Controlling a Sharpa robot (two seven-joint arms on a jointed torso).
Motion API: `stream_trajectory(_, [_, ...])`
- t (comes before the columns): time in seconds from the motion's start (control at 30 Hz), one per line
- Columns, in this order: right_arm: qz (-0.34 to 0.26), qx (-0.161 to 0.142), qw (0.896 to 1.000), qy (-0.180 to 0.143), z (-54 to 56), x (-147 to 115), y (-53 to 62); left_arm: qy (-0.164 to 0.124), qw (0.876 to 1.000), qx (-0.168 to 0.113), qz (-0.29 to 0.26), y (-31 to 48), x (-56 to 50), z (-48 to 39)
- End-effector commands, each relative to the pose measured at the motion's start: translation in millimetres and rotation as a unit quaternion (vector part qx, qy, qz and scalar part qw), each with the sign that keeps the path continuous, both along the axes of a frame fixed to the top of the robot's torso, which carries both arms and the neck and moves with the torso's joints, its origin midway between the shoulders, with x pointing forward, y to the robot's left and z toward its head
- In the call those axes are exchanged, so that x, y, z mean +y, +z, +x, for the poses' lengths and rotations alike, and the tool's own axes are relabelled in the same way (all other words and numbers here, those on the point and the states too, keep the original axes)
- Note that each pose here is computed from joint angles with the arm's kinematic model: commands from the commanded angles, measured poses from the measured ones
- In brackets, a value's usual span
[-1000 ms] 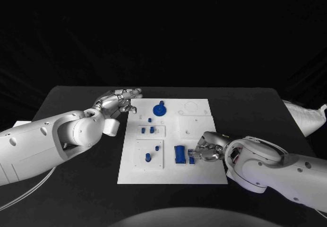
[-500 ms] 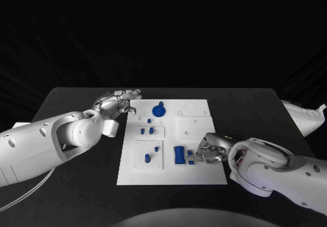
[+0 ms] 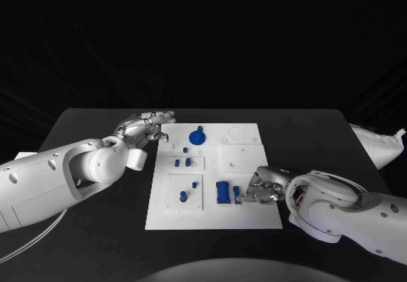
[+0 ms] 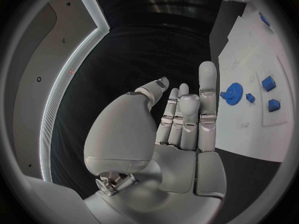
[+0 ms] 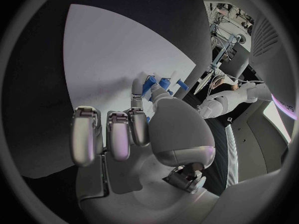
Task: Assemble the parts on the task board
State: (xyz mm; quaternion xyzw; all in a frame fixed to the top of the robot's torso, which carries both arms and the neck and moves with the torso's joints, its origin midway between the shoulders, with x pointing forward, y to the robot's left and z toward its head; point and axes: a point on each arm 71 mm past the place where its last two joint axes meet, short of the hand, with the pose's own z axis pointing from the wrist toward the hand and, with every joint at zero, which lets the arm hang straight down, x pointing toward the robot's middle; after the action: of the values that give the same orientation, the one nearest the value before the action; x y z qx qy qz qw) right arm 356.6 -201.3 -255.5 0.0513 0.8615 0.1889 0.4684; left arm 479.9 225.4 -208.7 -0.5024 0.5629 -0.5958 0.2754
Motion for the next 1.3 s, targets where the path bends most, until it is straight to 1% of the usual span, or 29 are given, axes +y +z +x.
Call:
stream_trajectory(0.03, [-0.012, 0.005, 1.000, 0.015, -0.7, 2, -2.6, -0.010, 1.000, -0.004, -0.005, 1.0, -2.2, -0.4])
stream_trajectory(0.47, [-0.017, -0.002, 1.000, 0.011, 5.7, 4, -8.3, -0.010, 1.000, -0.004, -0.004, 1.0, -2.0, -0.2])
stream_trajectory(0.63, [-0.007, -0.010, 1.000, 0.012, 6.3, 5, -7.6, -0.010, 1.000, -0.005, -0.003, 0.8, -1.7, -0.1])
stream_trajectory(0.8, [0.031, -0.017, 0.999, 0.015, 5.3, 5, -3.9, -0.009, 1.000, -0.005, -0.002, 0.4, -0.9, 0.3])
stream_trajectory(0.87, [0.064, -0.013, 0.998, 0.011, 5.5, 3, -1.4, -0.008, 1.000, -0.005, -0.002, 0.0, -0.5, 0.6])
stream_trajectory(0.93, [0.107, -0.006, 0.994, 0.005, 8.6, 0, 2.5, -0.008, 1.000, -0.004, -0.001, -0.8, 0.0, 0.7])
stream_trajectory(1.03, [0.193, 0.002, 0.981, -0.007, 20.1, -7, 11.3, -0.007, 1.000, -0.003, -0.001, -2.1, 0.0, 1.2])
stream_trajectory(1.07, [0.222, 0.003, 0.975, -0.014, 24.8, -9, 14.0, -0.006, 1.000, -0.002, -0.003, -2.9, -0.3, 1.6])
stream_trajectory(1.1, [0.263, 0.003, 0.964, -0.026, 32.3, -14, 17.5, -0.005, 1.000, 0.000, -0.005, -3.8, -0.5, 2.3])
stream_trajectory(1.13, [0.283, 0.003, 0.959, -0.033, 36.4, -16, 19.1, -0.003, 1.000, 0.001, -0.006, -4.3, -0.6, 2.8])
stream_trajectory(1.27, [0.391, -0.013, 0.916, -0.084, 67.3, -34, 27.5, 0.008, 1.000, 0.004, -0.010, -7.8, -1.2, 7.8])
stream_trajectory(1.3, [0.420, -0.018, 0.901, -0.104, 77.9, -40, 28.2, 0.014, 1.000, 0.004, -0.011, -9.7, -1.4, 10.0])
